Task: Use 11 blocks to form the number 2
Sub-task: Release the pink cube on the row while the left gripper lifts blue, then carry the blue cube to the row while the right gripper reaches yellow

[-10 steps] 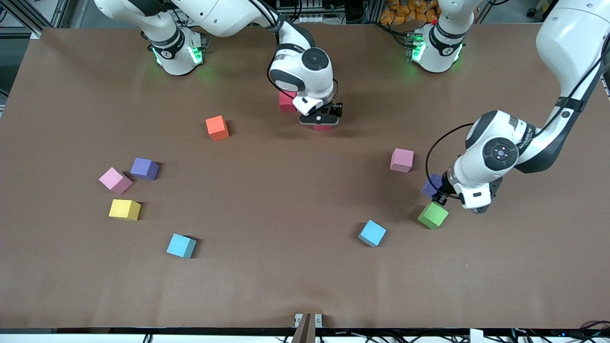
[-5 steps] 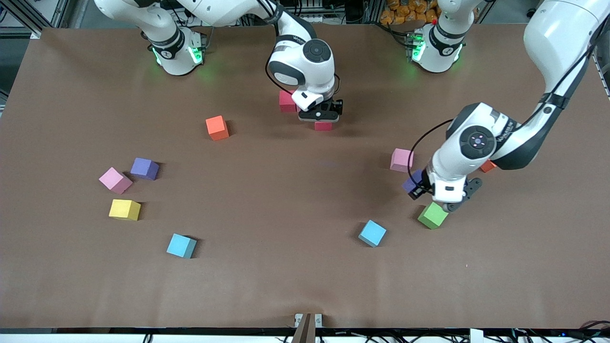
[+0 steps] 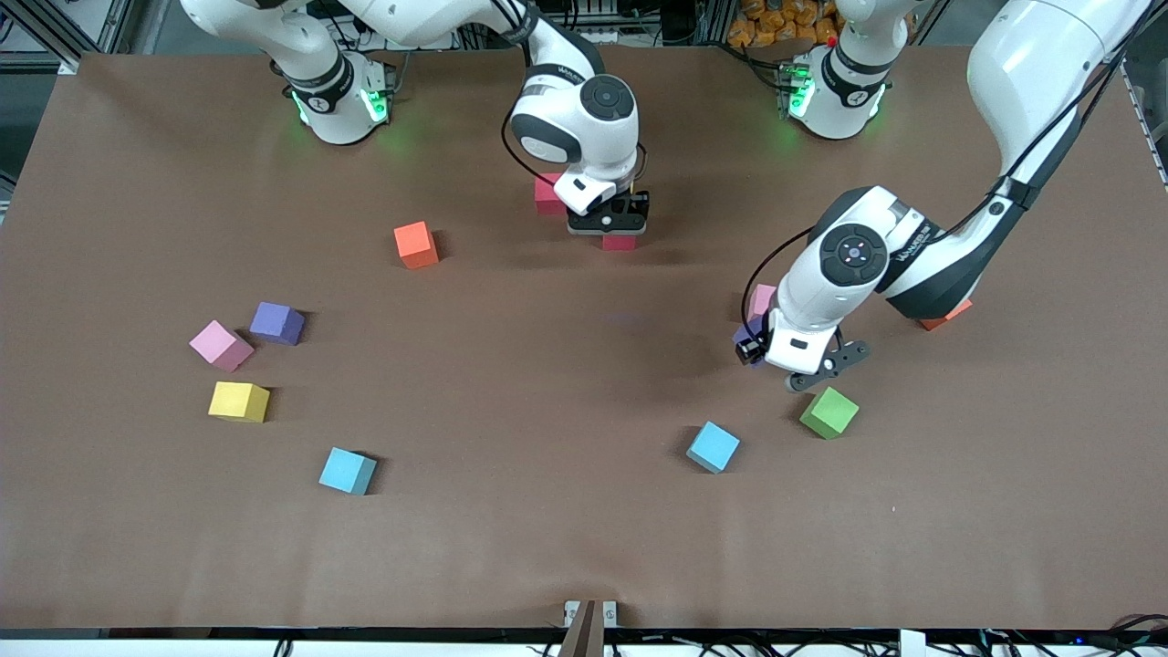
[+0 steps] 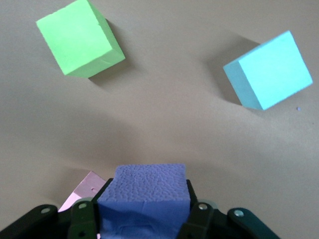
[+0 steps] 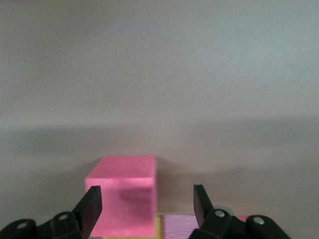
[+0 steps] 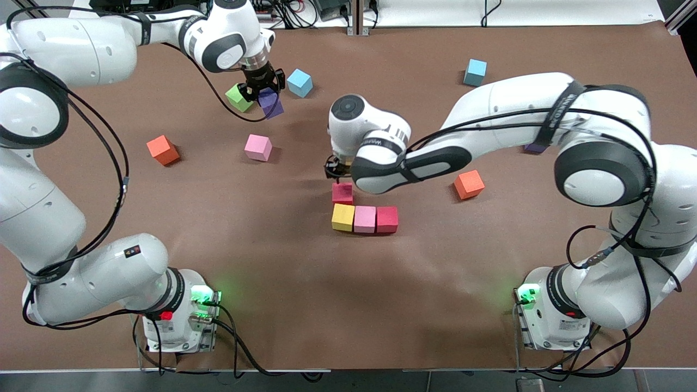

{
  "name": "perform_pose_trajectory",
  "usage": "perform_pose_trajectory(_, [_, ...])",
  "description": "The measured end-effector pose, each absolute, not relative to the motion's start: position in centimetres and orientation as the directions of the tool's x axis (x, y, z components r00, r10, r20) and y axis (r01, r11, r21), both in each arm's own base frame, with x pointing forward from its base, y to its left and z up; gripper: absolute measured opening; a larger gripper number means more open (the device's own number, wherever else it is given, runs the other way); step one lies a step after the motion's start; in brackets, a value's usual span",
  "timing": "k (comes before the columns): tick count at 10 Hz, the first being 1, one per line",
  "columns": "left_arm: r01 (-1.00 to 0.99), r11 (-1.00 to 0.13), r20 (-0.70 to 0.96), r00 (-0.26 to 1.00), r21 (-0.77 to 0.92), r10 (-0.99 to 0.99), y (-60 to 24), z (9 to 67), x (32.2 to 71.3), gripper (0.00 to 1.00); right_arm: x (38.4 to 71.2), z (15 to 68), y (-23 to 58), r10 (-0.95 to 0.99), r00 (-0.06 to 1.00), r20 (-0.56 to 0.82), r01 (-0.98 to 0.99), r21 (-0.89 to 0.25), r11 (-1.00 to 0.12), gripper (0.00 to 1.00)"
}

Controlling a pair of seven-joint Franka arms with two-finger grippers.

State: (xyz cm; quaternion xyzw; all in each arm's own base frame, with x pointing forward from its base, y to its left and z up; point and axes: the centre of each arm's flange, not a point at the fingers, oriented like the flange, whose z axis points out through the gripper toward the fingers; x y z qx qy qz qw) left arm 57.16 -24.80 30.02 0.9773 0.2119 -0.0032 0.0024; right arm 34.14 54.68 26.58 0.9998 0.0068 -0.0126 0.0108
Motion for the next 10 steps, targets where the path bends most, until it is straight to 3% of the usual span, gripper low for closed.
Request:
perform_pose_trajectory(3, [0.366,-0.931,-0.01,0.931,0.005,0.365,-25.1,30.0,57.0,0.57,39.6,32.1,48.6,0.119,0.993,-0.025,0.121,0.067,-0.99,0.85])
perform_pose_trajectory(10, [0.162,-0.987,-0.03,0.986,0.008,0.162,-37.2,27.8,52.2,0.57,55.6,32.7,24.2,0.342,0.938,-0.064,0.346,0.065,-0.936,0.88])
